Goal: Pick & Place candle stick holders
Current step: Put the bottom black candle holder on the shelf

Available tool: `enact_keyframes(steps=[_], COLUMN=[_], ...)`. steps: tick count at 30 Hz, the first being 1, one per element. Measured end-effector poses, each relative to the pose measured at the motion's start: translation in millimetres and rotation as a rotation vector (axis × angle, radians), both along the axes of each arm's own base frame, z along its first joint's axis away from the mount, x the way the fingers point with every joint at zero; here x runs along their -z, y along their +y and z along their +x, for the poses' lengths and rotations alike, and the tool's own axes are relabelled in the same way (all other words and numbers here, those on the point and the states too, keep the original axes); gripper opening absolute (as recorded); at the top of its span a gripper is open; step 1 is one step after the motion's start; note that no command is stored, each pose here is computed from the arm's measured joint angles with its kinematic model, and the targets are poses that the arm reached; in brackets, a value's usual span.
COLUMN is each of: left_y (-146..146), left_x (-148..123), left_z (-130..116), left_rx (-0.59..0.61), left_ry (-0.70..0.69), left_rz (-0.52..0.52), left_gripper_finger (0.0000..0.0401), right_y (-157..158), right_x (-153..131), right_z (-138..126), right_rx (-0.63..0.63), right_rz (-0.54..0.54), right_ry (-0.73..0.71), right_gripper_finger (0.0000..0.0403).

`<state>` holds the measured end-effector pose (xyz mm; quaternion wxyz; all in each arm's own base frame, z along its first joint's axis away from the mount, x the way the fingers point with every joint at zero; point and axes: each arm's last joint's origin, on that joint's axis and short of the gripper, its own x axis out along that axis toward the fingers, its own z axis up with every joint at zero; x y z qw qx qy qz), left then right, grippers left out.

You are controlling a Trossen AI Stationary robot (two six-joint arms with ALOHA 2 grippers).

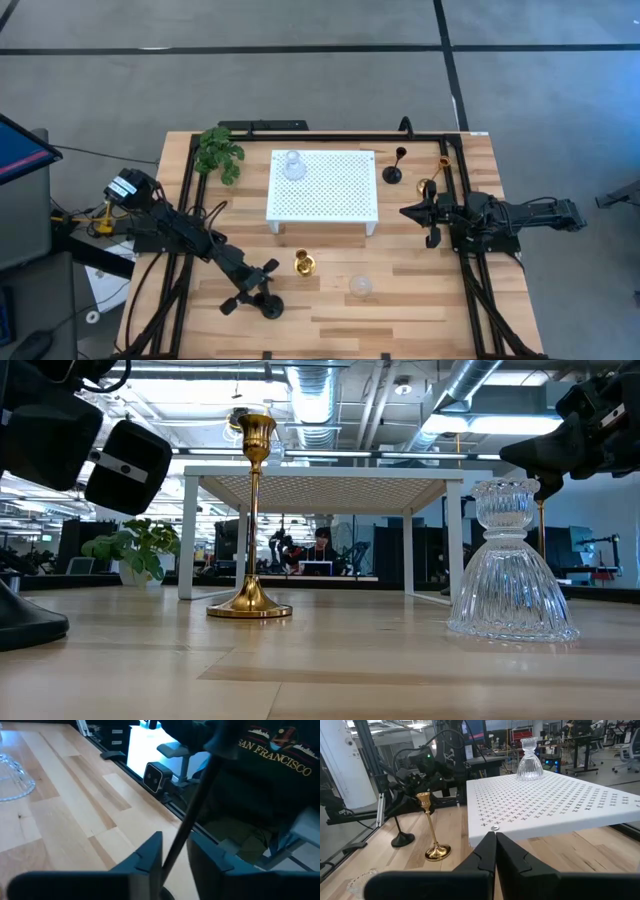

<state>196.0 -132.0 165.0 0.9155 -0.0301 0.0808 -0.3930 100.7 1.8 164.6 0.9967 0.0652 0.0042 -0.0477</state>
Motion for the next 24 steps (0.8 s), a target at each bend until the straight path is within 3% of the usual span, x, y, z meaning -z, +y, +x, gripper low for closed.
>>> enact_keyframes(steps=[9, 16, 24], left_y=[0.4, 6.8, 8.2], left_x=[-1.9, -5.9, -8.7], left_z=[0.7, 3.8, 2.5], left_rx=[-0.026, -0.284, -0.318], left_ry=[-0.012, 0.094, 0.107], left_rz=[-0.016, -0.166, -0.193], left_gripper_finger=[0.0016, 0.0024, 0.0018], right_y=[0.0, 0.0, 0.0], right_x=[0.0, 0.1, 0.0], right_z=[0.0, 0.0, 0.0], right_rx=[0.0, 0.0, 0.0], right_rz=[0.0, 0.0, 0.0], right_ry=[0.0, 0.001, 0.0], right_gripper_finger=[0.0, 0.0, 0.0])
